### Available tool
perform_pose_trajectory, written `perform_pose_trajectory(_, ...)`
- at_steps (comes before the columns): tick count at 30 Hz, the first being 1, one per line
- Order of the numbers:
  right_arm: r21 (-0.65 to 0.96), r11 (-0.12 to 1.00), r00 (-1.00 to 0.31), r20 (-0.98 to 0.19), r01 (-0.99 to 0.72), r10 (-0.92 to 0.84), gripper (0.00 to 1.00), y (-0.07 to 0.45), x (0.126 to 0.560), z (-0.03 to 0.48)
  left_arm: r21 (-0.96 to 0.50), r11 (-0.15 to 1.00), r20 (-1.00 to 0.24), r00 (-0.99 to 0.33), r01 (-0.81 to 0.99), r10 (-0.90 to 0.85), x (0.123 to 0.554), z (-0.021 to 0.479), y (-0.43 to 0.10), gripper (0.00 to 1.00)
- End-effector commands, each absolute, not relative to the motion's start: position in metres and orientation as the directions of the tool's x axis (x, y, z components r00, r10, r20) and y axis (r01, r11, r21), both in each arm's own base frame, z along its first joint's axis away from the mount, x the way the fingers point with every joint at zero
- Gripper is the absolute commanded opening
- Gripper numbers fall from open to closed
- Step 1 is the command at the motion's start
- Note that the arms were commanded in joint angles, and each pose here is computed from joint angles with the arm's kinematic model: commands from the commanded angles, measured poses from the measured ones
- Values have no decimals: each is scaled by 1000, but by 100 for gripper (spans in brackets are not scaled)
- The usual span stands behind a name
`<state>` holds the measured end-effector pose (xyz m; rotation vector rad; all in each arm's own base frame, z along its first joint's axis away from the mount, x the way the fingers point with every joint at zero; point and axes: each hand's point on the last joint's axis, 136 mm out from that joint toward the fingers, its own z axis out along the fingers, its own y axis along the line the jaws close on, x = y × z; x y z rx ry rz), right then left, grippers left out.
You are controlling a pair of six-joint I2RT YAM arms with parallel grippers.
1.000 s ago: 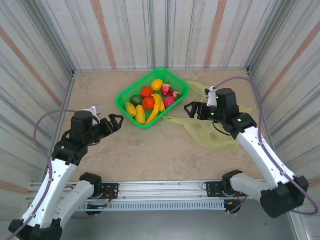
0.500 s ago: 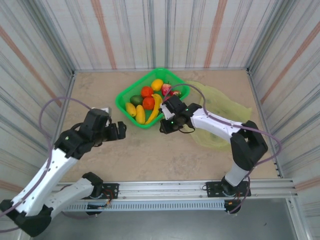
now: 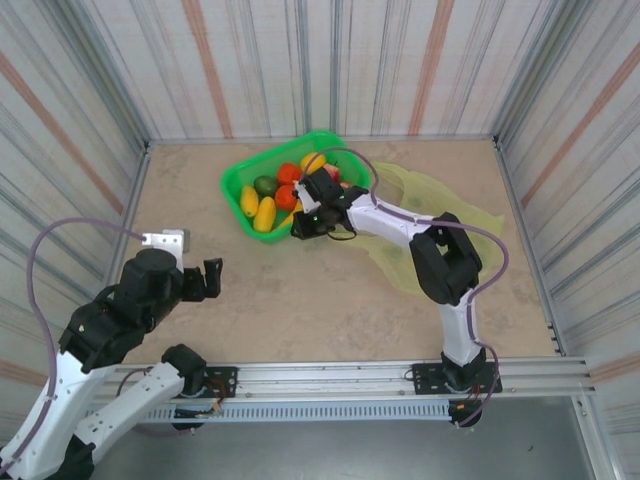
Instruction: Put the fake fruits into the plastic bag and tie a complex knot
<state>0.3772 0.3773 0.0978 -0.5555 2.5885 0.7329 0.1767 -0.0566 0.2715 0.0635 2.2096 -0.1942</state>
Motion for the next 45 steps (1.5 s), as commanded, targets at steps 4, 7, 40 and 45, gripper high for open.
perform_pose_trajectory(4,330,836,-786,-591,-438,-179,39,388,472,123,-101,985,-821,-570,140,-3,166,266,-49,99)
perform_pose_trajectory(7,325,852,-795,-585,-411,-160,43,391,499,120,-114,982,-826,-564,152,-8,166,263,-51,99)
perform_pose_trajectory(40,-115,820,-779,-262,-560,-569,92,216,339,66,-103,968,-793,-607,229,59,172,250,-73,99)
perform_pose_trajectory(45,-243,812,-767,-270,-530,-582,84,204,363,57,-106,969,-798,-601,224,52,172,251,-71,98)
